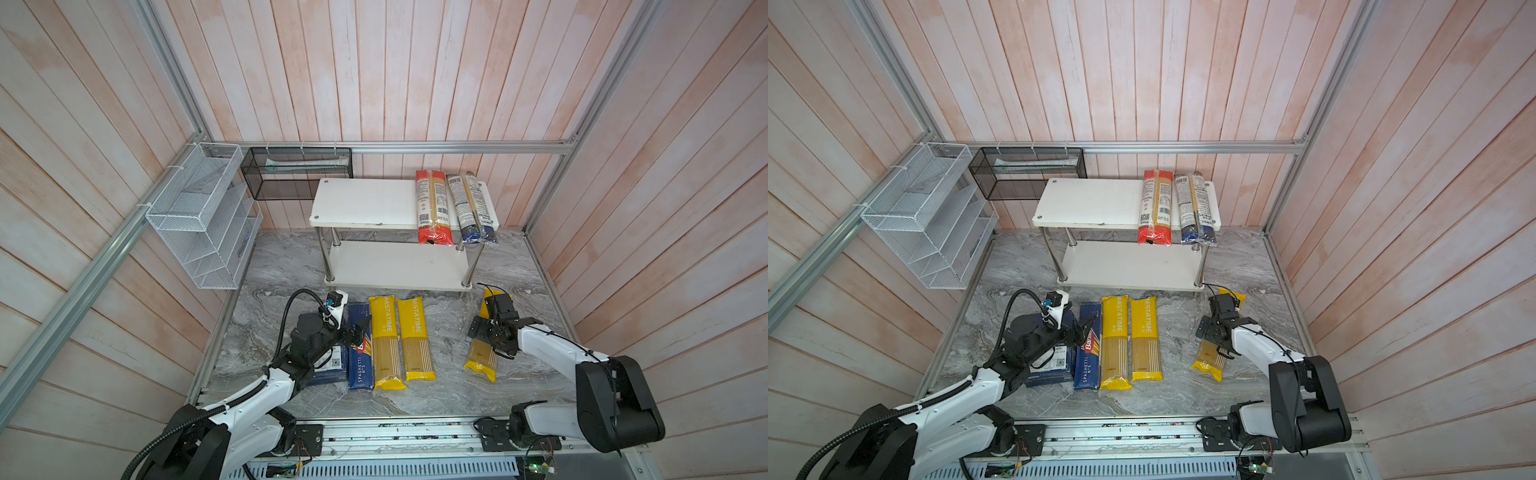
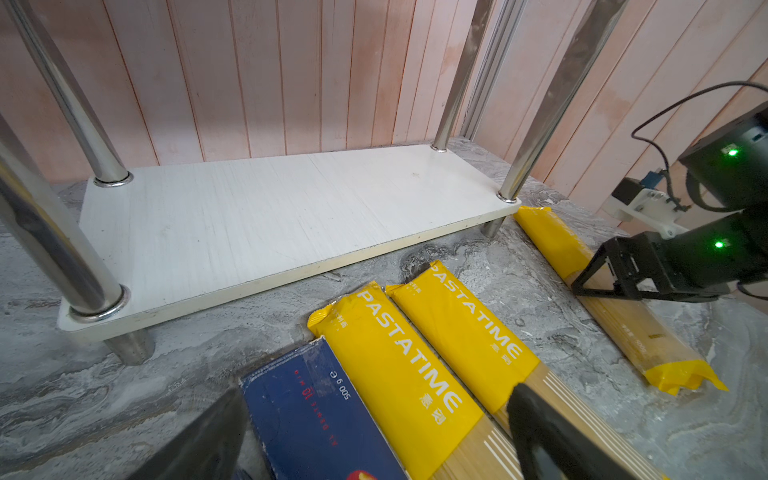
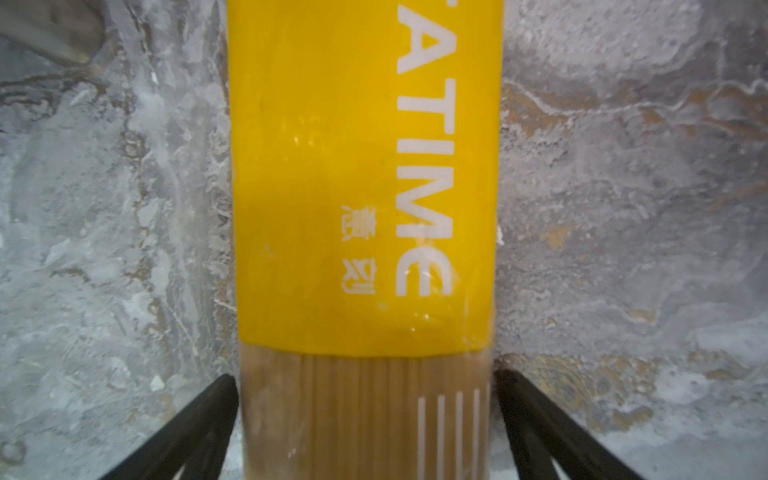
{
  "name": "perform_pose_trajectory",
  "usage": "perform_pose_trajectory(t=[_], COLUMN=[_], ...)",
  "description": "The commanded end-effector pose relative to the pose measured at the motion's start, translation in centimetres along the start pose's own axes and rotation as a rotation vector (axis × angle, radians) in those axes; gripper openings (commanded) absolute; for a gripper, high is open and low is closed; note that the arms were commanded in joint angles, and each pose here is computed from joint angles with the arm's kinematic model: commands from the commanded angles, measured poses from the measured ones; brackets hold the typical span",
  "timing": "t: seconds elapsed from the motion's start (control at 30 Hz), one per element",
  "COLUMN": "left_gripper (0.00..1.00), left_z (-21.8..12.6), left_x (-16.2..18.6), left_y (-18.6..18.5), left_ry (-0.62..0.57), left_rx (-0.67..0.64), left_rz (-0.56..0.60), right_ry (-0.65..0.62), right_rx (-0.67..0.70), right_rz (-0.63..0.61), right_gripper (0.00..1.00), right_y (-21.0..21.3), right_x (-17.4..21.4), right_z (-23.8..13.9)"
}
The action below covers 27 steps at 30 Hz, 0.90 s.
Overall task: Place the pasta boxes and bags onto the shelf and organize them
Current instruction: 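Drag the yellow pack toward the robot, turning it with the right gripper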
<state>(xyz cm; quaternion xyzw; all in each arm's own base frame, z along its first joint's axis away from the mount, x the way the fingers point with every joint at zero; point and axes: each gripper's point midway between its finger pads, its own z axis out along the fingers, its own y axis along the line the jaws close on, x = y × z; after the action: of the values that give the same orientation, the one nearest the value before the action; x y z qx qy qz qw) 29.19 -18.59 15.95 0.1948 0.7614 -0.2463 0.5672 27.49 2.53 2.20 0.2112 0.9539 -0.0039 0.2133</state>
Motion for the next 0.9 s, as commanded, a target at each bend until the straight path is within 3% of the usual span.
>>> perform_pose_trajectory(t=[0.0, 0.87], left_gripper=[1.0, 1.0], left_z=[0.0, -0.1], left_x=[-0.8, -0.9], left_y=[-0.1, -0.1], left_ry=[-0.024, -0.027], left_rx=[-0.003, -0.003], left_rz=[0.008, 0.01], right_ry=[-0.036, 0.02], right_rx=[0.048, 0.052], right_rz=[0.003, -0.025], right_gripper=[0.98, 0.96], right_y=[-0.4, -0.5], right_x=[-1.2, -1.1], right_z=[0.1, 1.5])
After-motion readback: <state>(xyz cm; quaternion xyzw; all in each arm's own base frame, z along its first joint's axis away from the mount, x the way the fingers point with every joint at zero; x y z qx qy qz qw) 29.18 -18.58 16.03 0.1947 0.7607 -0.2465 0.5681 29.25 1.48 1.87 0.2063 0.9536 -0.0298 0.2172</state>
